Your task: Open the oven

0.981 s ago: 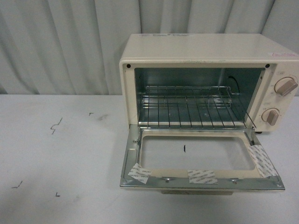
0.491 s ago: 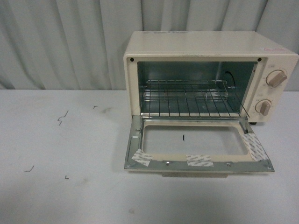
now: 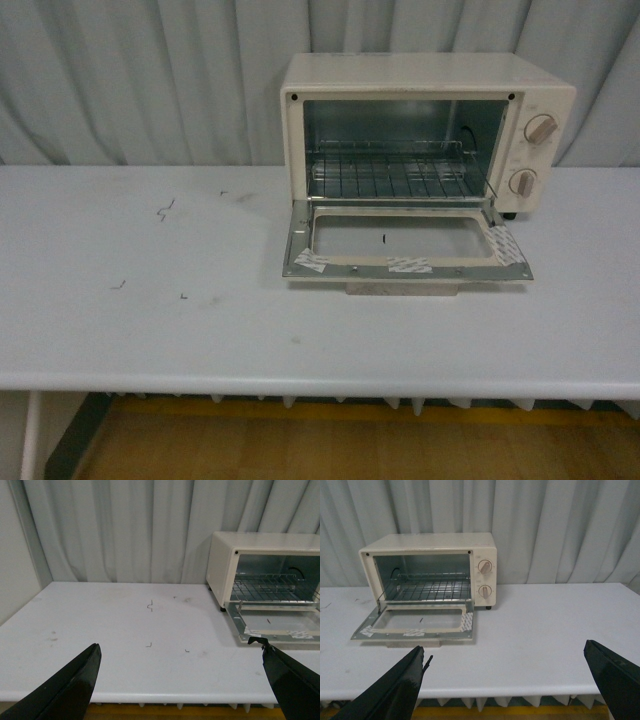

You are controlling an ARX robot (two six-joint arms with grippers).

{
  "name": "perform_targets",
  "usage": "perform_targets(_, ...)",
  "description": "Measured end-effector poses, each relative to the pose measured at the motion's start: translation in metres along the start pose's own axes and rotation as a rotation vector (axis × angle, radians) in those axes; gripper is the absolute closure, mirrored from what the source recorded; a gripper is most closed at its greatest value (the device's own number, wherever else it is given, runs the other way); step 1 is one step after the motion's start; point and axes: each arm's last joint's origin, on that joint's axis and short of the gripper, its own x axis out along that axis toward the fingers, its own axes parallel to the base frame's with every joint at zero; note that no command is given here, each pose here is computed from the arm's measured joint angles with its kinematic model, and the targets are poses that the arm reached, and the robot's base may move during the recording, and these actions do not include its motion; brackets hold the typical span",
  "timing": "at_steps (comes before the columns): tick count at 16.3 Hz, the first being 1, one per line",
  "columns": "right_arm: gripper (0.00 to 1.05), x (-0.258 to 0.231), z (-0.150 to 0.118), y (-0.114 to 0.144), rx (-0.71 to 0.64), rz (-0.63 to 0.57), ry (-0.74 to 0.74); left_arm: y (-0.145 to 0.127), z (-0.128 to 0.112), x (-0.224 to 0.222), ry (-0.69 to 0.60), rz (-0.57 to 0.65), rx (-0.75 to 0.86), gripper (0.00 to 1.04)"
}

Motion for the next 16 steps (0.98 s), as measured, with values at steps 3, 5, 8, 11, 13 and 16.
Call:
perform_targets(3, 0.06, -0.0001, 0.0004, 0.0000, 0.000, 0.000, -0.004, 0.0000, 0.0003, 0.0000, -0.003, -0.002, 0.000, 0.07)
perform_targets(5, 0.06, -0.0001, 0.0004, 0.0000, 0.000, 0.000, -0.004, 0.0000, 0.0003, 0.0000, -0.003, -0.001, 0.000, 0.07)
perform_targets(8, 0.06, -0.0001, 0.0004, 0.0000, 0.000, 0.000, -0.004, 0.0000, 0.0003, 0.0000, -0.003, -0.002, 0.000, 0.07)
perform_targets(11, 0.06, -0.0001, 0.0004, 0.0000, 0.000, 0.000, -0.004, 0.0000, 0.0003, 0.0000, -0.003, -0.002, 0.000, 0.07)
perform_targets(13, 0.06, -0.0001, 0.0004, 0.0000, 0.000, 0.000, -0.004, 0.0000, 0.0003, 0.0000, -0.003, -0.002, 0.000, 0.07)
perform_targets(16, 0.06, -0.0001, 0.0004, 0.0000, 0.000, 0.000, -0.004, 0.0000, 0.0003, 0.0000, -0.003, -0.002, 0.000, 0.07)
